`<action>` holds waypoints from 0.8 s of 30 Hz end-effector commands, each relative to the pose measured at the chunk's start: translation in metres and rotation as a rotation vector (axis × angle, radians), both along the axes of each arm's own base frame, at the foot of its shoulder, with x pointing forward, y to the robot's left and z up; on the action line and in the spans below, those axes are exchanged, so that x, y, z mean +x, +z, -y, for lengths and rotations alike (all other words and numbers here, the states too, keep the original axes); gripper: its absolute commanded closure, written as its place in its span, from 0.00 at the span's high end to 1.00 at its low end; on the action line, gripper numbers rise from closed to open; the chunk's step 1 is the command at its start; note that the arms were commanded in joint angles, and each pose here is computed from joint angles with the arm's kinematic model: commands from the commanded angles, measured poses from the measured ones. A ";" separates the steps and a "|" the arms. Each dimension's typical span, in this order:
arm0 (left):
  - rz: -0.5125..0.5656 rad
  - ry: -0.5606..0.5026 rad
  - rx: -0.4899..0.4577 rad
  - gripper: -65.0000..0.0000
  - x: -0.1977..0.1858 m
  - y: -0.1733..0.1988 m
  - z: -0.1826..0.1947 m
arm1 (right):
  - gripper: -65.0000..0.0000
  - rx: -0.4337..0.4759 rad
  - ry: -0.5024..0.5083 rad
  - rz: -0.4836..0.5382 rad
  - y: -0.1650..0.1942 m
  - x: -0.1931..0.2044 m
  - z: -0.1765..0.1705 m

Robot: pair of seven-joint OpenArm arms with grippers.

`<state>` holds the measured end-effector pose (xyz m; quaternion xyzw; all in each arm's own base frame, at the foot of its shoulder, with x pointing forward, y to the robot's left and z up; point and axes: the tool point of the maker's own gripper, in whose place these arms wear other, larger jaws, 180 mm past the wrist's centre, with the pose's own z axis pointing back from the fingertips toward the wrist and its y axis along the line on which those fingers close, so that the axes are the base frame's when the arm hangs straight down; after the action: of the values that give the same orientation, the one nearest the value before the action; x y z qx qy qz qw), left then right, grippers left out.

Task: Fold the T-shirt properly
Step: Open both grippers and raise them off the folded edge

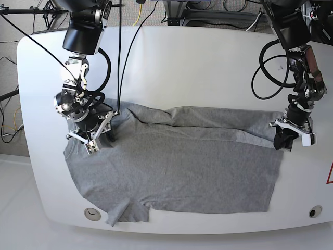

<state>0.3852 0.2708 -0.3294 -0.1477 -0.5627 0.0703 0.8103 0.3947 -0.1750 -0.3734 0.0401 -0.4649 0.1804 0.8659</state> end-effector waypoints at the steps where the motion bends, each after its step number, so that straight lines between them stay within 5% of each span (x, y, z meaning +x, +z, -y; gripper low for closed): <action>1: 0.070 0.013 0.010 0.43 0.008 0.023 -0.008 | 0.73 -0.006 -0.023 0.064 0.019 0.013 0.009; 4: 0.073 0.017 0.010 0.66 0.008 0.024 -0.010 | 0.92 -0.008 -0.058 0.066 0.019 0.013 0.015; 7: 0.074 0.018 0.010 0.81 0.008 0.024 -0.010 | 0.90 -0.013 -0.097 0.070 0.019 0.015 0.021; 24: 0.075 0.057 0.075 0.83 0.002 0.037 -0.046 | 0.88 -0.131 -0.119 0.120 0.043 0.003 0.060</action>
<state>0.3813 0.3014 -0.3187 -0.1155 -0.5683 0.0680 0.8118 0.3930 -0.2234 -0.3512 -0.0366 -0.4797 0.1657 0.8609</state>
